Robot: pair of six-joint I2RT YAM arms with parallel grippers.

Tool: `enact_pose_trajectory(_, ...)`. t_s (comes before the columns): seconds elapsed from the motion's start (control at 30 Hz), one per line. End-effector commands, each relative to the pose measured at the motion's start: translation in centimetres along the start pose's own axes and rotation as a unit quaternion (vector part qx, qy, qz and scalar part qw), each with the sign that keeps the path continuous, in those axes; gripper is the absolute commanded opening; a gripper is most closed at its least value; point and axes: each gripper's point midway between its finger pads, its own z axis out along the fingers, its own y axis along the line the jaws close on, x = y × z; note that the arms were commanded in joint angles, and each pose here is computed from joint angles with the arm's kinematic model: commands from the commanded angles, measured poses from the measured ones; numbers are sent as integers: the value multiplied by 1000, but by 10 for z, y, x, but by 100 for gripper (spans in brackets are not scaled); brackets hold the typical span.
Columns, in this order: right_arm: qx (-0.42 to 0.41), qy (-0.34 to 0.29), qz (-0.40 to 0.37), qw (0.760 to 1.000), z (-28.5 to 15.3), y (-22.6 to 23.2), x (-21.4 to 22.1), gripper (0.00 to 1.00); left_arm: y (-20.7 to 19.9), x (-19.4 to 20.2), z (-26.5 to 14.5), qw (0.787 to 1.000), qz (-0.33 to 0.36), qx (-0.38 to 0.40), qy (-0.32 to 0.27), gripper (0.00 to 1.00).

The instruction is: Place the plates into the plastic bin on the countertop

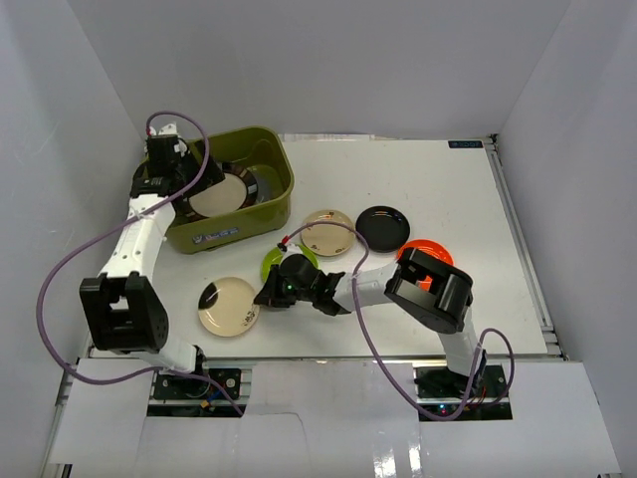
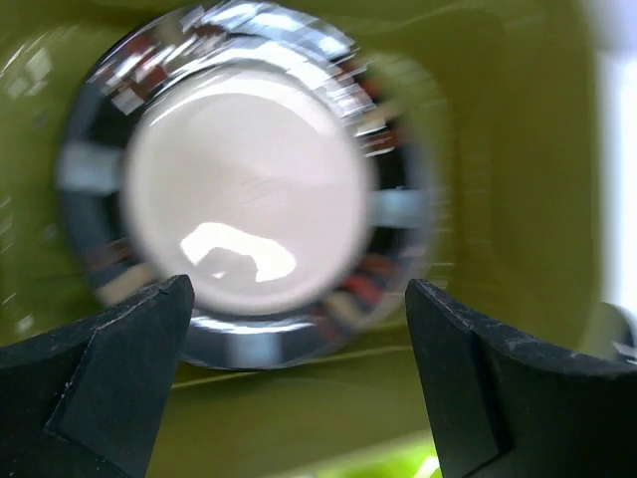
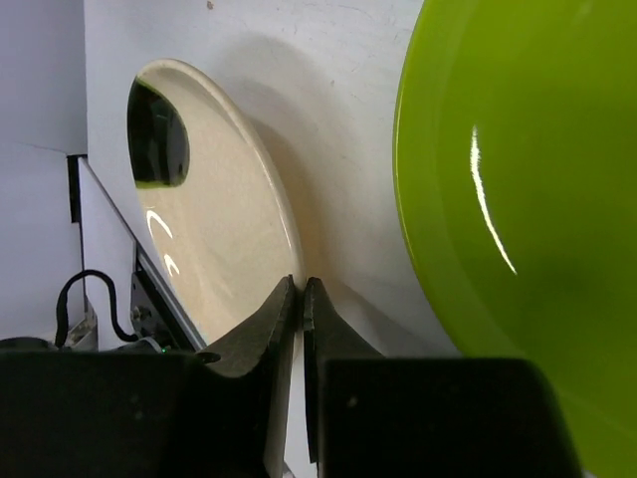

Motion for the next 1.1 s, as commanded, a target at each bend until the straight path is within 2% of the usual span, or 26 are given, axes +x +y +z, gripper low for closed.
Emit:
enact_pose_trajectory(0.0,-89,-52,-17,995,-31,54,-37,8,-63,-60,-58,986,-11,134,-94,98)
enact_pose_trajectory(0.17,-134,-93,-24,986,-75,76,-64,8,-94,-79,-96,971,-13,210,-115,98)
enact_pose_trajectory(0.27,-149,-130,-28,980,-106,82,-89,8,-102,-77,-131,962,-2,241,-132,98)
enact_pose_trajectory(0.3,-145,-143,-42,978,-113,81,-97,8,-103,-79,-157,956,4,250,-155,96)
enact_pose_trajectory(0.4,-127,-184,-59,973,-137,79,-137,8,-83,-54,-171,960,-16,226,-164,90)
enact_pose_trajectory(0.47,-119,-220,-86,964,-148,87,-176,8,-71,-35,-191,957,-40,220,-184,85)
enact_pose_trajectory(0.53,-103,-216,-98,966,-143,80,-193,8,-68,-30,-219,946,-47,234,-217,84)
enact_pose_trajectory(0.57,-110,-237,-100,960,-149,88,-218,8,-66,-20,-218,947,-48,237,-211,83)
enact_pose_trajectory(0.63,-83,-233,-106,963,-134,76,-232,8,-76,0,-224,949,-28,250,-187,82)
enact_pose_trajectory(0.67,-92,-254,-114,956,-140,93,-258,8,-74,10,-219,953,-27,244,-176,83)
enact_pose_trajectory(0.73,-61,-239,-123,961,-112,78,-270,8,-70,33,-212,960,-15,232,-156,83)
enact_pose_trajectory(0.77,-78,-259,-133,953,-116,102,-293,8,-68,40,-211,962,-13,225,-152,83)
enact_pose_trajectory(0.8,-55,-234,-131,962,-88,84,-291,8,-67,50,-208,966,-9,215,-146,83)
enact_pose_trajectory(0.87,-55,-222,-137,964,-70,85,-305,8,-67,71,-209,966,2,221,-138,83)
enact_pose_trajectory(0.93,-51,-222,-139,964,-44,84,-322,8,-54,77,-205,973,3,185,-141,83)
enact_pose_trajectory(0.97,-38,-208,-133,968,-19,65,-319,8,-51,87,-206,976,7,179,-127,83)
enact_pose_trajectory(1.0,-59,-228,-142,961,-23,88,-339,8,-49,90,-205,977,7,174,-121,83)
enact_pose_trajectory(1.07,-46,-213,-136,966,12,66,-338,8,-42,109,-197,983,-3,157,-94,82)
